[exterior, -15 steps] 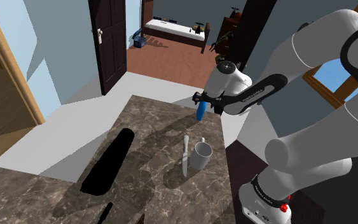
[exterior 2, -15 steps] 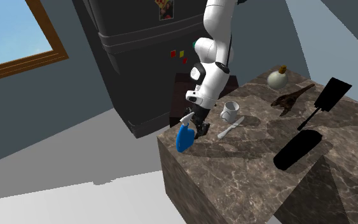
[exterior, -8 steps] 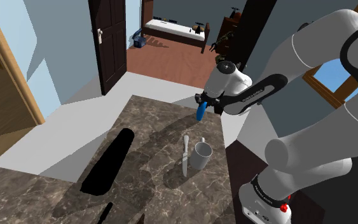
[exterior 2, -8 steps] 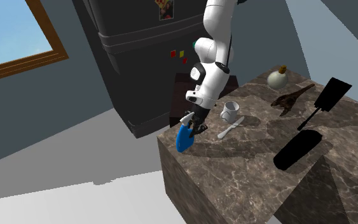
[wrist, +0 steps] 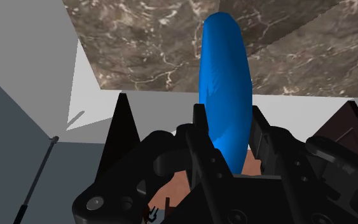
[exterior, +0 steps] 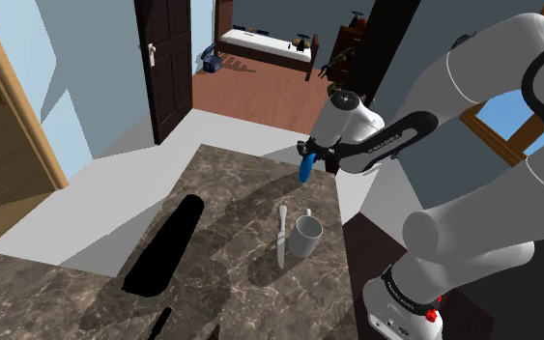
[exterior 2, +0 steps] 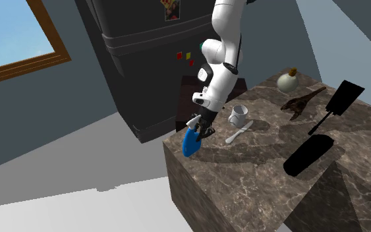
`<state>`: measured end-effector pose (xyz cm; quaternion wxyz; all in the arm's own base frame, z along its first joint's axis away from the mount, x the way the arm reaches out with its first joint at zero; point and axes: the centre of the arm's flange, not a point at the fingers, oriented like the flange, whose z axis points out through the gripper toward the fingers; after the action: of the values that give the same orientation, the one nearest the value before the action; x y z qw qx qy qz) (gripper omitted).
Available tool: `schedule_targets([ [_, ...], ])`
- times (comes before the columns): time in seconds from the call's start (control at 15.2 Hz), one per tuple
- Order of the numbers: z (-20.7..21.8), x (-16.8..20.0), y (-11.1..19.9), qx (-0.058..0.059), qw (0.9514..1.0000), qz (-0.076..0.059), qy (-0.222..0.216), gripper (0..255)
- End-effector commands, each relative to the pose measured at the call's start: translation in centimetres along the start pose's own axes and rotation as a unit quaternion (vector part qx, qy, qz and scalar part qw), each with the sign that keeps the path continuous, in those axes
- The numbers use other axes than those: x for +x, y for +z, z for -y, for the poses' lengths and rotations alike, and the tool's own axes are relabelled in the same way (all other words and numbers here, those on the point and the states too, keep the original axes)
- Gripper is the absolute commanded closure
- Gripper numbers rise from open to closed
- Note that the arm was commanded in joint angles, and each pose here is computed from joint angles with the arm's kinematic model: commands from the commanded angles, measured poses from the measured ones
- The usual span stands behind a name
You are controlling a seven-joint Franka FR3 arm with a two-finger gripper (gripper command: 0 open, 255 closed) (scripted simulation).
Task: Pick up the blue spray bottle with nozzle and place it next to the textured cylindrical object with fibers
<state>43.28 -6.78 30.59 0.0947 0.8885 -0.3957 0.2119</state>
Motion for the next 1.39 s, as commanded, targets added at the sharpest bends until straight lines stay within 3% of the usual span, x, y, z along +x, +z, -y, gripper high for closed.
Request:
schedule_targets([
  [0.0, 0.1, 0.4, -0.8, 0.0, 1.0, 0.0, 0.0, 255],
  [1.32, 0.1, 5.2, -10.3, 0.0, 1.0, 0.0, 0.0, 255],
])
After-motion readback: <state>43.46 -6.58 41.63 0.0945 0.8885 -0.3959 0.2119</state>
